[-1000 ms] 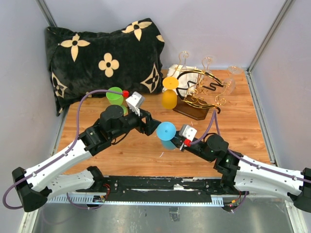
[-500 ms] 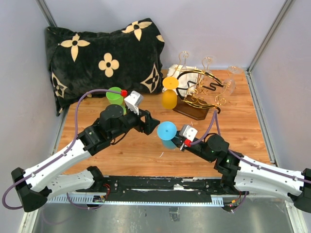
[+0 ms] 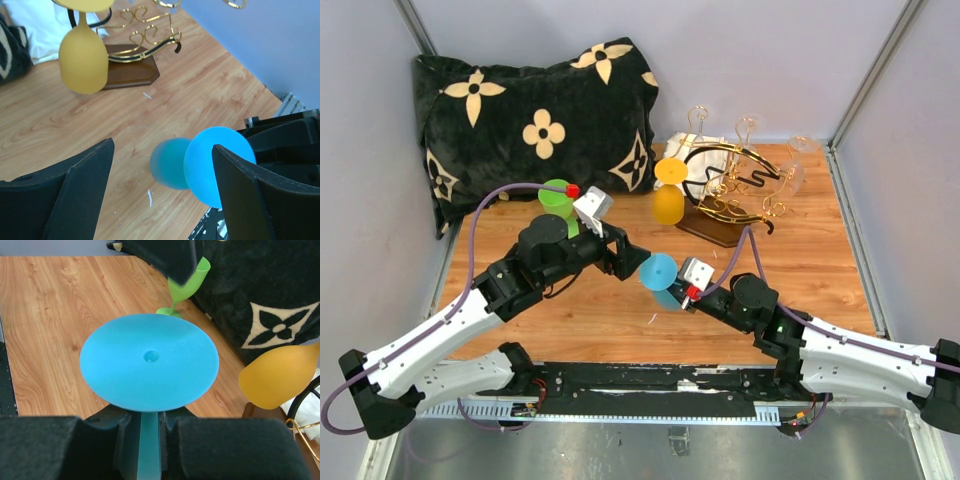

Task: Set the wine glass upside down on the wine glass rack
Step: Turn the wine glass upside down at the wine rack.

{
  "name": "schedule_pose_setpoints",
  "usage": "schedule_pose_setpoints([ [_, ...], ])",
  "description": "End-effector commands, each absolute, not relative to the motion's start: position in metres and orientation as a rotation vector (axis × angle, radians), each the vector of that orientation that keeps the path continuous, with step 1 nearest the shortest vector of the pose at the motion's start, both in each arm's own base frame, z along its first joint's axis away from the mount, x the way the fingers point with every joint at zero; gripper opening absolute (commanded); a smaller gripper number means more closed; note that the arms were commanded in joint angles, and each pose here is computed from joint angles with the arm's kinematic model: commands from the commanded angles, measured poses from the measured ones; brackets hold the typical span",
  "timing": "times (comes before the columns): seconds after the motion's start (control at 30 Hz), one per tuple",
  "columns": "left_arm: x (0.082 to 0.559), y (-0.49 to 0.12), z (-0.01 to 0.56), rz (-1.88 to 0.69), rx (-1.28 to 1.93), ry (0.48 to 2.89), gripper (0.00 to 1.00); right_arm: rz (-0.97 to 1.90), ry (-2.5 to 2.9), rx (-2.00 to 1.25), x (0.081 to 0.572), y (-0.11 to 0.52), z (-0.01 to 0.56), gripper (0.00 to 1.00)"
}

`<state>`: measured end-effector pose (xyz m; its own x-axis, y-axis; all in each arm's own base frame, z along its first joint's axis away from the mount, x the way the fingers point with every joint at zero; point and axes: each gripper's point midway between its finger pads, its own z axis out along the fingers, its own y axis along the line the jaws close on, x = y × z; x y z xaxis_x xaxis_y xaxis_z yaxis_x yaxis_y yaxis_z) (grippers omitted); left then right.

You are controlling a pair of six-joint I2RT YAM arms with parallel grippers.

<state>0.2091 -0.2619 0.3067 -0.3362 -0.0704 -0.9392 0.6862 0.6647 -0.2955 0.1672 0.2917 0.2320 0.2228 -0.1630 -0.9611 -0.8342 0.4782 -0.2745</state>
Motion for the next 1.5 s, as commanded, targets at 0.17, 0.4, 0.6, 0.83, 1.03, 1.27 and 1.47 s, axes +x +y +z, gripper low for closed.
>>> schedule_pose_setpoints([
  [0.17,0.205,-0.268,0.282,-0.834,0.550,1.826,0.84,0.593,1.192,-0.903,0.173,0.285,0.276,0.01],
  [0.4,0.208,-0.267,0.275,-0.812,0.548,1.839,0.84,0.613,1.172,-0.887,0.169,0.282,0.282,0.01],
  [0.6,0.210,-0.266,0.268,-0.787,0.549,1.857,0.84,0.622,1.156,-0.873,0.167,0.278,0.287,0.01],
  [0.83,0.211,-0.266,0.265,-0.777,0.552,1.870,0.84,0.626,1.156,-0.867,0.166,0.276,0.286,0.00],
  [1.03,0.211,-0.266,0.276,-0.792,0.539,1.843,0.85,0.608,1.182,-0.869,0.169,0.275,0.278,0.01],
  [1.27,0.210,-0.264,0.305,-0.815,0.521,1.778,0.91,0.575,1.221,-0.837,0.175,0.268,0.266,0.01],
  [1.47,0.210,-0.257,0.323,-0.799,0.511,1.719,0.94,0.544,1.244,-0.798,0.179,0.257,0.260,0.00],
])
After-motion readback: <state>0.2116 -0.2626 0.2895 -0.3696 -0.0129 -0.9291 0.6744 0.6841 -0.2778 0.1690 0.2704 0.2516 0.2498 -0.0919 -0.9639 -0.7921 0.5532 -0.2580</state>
